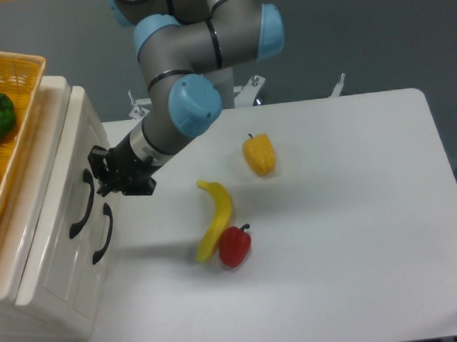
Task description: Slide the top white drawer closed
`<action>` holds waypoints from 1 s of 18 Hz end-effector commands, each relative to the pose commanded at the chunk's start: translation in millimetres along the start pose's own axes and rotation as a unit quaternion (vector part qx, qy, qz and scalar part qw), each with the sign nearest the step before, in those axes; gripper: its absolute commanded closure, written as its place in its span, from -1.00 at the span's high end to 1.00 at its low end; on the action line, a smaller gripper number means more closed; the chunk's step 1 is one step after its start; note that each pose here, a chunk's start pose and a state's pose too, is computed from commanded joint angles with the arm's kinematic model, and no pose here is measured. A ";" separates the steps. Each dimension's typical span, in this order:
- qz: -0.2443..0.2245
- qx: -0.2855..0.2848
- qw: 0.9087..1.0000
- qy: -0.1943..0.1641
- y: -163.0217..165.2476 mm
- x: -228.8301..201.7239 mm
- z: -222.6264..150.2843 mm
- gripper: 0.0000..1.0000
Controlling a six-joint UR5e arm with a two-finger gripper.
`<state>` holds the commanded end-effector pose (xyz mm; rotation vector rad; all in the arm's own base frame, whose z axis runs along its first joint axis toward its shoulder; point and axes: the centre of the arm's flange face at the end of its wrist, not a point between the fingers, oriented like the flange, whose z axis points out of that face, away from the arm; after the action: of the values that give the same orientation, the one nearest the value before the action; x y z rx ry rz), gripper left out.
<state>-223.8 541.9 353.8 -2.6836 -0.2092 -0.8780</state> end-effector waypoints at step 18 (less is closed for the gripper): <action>-0.050 0.009 0.980 -0.195 70.1 -104.6 -171.4 1.00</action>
<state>-385.9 414.2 405.3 -2.8244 -0.4394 -0.3630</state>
